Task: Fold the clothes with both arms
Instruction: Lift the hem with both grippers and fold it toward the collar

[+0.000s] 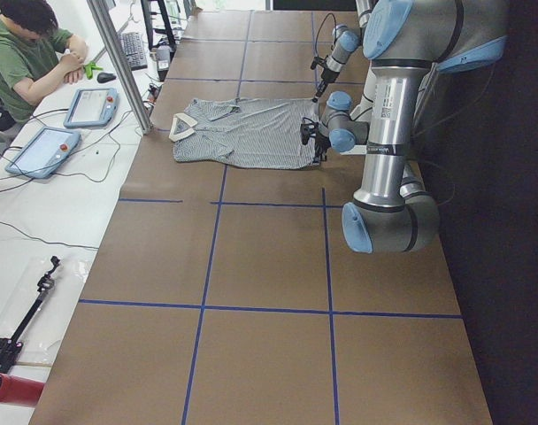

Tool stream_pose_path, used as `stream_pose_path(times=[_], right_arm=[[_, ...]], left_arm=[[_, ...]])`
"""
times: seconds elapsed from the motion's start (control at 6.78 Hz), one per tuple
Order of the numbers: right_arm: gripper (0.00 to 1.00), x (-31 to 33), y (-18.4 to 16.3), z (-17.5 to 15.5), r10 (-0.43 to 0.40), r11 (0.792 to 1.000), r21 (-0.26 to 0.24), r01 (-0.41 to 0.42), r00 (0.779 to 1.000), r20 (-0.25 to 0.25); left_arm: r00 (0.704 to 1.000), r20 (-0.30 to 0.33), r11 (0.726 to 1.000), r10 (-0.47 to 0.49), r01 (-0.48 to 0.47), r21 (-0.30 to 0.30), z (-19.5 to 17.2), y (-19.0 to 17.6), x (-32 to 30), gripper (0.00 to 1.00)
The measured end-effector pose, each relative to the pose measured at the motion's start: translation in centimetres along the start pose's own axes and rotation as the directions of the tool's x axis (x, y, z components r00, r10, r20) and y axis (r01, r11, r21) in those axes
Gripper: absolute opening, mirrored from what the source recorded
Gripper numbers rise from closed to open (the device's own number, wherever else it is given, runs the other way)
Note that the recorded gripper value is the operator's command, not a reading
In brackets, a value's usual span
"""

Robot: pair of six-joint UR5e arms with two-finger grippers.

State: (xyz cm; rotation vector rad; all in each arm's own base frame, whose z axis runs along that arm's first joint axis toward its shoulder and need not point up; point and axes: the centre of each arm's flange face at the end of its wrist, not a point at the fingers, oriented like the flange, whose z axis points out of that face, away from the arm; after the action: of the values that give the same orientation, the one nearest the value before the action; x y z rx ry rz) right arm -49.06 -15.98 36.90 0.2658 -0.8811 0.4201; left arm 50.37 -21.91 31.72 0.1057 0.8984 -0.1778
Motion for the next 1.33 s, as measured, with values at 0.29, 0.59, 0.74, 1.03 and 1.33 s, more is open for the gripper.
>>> stream_pose_path(times=[0.29,0.59,0.74,1.03,1.33], right_arm=[[0.0,-0.6,-1.5,-1.3,-0.002,1.0,0.007,0.001,1.0,0.006],[0.0,-2.9,-4.8,-9.2,-0.029,0.999,-0.041,0.03,1.0,0.009],[0.0,-3.5,-6.6,-14.5,-0.024,0.996,-0.086,0.026,0.999,0.021],[0.0,-3.8,-10.1,-22.2,0.007,0.986,-0.164,-0.002,1.0,0.03],[0.0,-6.5,-12.7,-22.4,-0.005,0.99,-0.14,0.01,0.999,0.033]], left_arm=[[1.0,-0.019,1.0,0.0,0.0,0.001,-1.5,-0.3,0.6,0.0],[0.999,-0.045,0.999,0.026,-0.028,-0.045,-10.1,-0.5,3.1,0.0],[0.998,-0.054,0.996,0.027,-0.031,-0.08,-16.3,-0.8,4.2,0.0],[0.996,-0.086,0.995,-0.001,-0.007,-0.101,-25.5,-3.7,3.9,0.0],[0.994,-0.058,0.994,0.095,-0.098,-0.051,-25.9,-7.3,3.8,0.0]])
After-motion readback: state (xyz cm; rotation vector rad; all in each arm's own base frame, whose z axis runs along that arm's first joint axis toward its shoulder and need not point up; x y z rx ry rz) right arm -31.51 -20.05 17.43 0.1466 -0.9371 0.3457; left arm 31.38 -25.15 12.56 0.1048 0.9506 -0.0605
